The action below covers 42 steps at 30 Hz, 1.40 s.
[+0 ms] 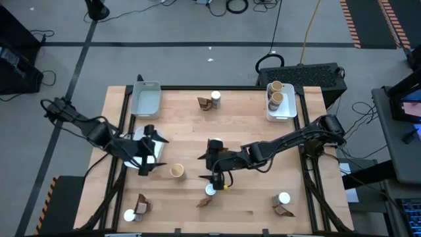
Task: Sort spices by type
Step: Put the gold seasoning bottle into the right white bin
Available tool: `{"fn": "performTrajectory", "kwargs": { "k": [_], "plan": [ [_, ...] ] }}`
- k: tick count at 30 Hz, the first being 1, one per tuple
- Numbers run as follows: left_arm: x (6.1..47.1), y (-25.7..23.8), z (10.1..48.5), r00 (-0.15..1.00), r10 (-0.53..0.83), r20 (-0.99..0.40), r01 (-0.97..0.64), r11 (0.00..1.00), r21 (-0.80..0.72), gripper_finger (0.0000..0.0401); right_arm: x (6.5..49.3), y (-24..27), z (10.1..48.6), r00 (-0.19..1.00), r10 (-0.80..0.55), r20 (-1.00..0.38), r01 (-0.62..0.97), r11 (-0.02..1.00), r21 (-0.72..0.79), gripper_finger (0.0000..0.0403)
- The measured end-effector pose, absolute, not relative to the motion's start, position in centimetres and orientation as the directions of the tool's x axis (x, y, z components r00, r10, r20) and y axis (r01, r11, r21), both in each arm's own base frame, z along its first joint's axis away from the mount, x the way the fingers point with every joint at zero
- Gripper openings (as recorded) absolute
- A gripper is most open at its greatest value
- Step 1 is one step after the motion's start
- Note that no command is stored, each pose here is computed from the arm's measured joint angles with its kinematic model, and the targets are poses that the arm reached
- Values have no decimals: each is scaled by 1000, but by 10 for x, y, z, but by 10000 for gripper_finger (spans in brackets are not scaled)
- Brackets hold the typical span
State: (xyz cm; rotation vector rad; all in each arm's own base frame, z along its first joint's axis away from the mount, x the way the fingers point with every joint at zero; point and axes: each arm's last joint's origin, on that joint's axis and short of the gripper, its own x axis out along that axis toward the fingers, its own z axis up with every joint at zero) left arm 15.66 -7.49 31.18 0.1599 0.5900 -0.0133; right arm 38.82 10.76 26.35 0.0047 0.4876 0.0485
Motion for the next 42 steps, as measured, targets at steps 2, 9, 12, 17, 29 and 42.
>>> {"fn": "performTrajectory", "kwargs": {
  "k": [2, 9, 12, 17, 29, 42],
  "plan": [
    [153, -73, 300, 865, 46, -499, 49, 983, 176, 397, 390, 103, 265, 888, 38, -459, -20, 999, 44, 313],
    [143, -62, 262, 949, 61, -309, 17, 969, 246, 397, 406, 95, 251, 886, 84, -456, -32, 992, 121, 313],
    [137, -54, 259, 970, 100, -223, -33, 958, 286, 397, 420, 93, 244, 877, 73, -476, -16, 992, 124, 313],
    [125, -33, 273, 972, 217, -88, -183, 938, 295, 397, 452, 88, 248, 868, 43, -494, 13, 994, 109, 313],
    [122, -14, 240, 862, 485, -147, -405, 834, 376, 397, 517, 92, 239, 767, -47, -639, 149, 983, 107, 313],
    [122, -15, 246, 907, 406, -110, -339, 860, 382, 397, 526, 112, 238, 772, -71, -631, 285, 926, 246, 313]
  ]
}}
